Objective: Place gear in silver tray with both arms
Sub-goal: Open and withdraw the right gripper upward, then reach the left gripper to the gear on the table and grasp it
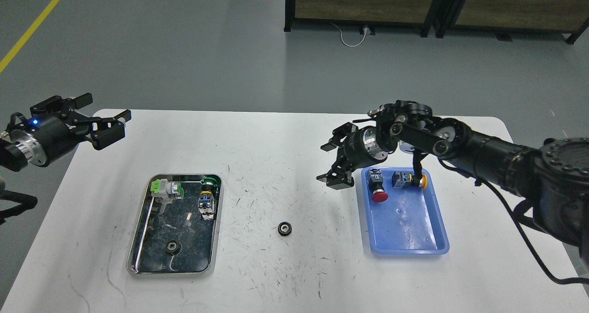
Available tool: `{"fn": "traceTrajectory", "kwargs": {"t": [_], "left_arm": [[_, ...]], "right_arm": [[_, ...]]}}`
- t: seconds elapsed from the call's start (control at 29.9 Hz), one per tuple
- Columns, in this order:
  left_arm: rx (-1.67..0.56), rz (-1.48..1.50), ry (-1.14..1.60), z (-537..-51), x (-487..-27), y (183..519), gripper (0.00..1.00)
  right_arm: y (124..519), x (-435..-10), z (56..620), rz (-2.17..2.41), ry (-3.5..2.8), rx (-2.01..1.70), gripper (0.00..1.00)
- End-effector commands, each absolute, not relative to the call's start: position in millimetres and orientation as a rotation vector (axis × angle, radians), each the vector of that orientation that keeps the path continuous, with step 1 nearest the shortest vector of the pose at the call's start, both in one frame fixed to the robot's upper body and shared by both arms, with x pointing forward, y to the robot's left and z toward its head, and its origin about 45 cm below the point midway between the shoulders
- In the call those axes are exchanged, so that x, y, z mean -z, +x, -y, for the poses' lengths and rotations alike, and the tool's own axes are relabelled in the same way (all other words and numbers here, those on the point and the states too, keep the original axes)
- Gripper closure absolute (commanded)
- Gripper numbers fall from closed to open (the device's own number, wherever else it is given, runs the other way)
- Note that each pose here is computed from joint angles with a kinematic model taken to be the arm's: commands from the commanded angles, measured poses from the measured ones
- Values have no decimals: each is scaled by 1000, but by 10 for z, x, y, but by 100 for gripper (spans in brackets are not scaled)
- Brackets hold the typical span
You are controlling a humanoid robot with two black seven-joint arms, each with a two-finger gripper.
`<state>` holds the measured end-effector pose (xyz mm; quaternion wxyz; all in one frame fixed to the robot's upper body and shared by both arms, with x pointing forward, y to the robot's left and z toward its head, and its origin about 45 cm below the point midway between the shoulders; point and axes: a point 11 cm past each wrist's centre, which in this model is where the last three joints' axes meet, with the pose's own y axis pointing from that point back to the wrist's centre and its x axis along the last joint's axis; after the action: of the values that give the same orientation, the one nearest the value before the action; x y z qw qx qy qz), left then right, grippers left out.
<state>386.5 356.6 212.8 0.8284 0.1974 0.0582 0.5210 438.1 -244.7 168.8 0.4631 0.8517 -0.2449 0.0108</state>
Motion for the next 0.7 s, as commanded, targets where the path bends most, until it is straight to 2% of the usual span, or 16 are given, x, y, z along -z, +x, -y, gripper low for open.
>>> {"fn": "traceTrajectory", "kwargs": {"t": [0.0,0.17,0.37,0.54,0.67], "left_arm": [[-1034,-115,415,-3269,-2009,3842,5],[-956,-117,406,-2902,-1779,3757,5],[-860,-114,393,-2526,-1518,3569,5],[-748,-138,390,-1923,-1142,3228,5],[-677,-210,397,-1442,-703,2789,5]], "right_arm": [[4593,-2218,3156,908,2136,20,17],[4680,-2854,3864,1236,2182,28,17],[4607,-3339,4413,1509,2236,54,17],[4553,-3512,4621,1578,2216,31,17],[4532,-3526,4672,1584,2200,32,17]]}}
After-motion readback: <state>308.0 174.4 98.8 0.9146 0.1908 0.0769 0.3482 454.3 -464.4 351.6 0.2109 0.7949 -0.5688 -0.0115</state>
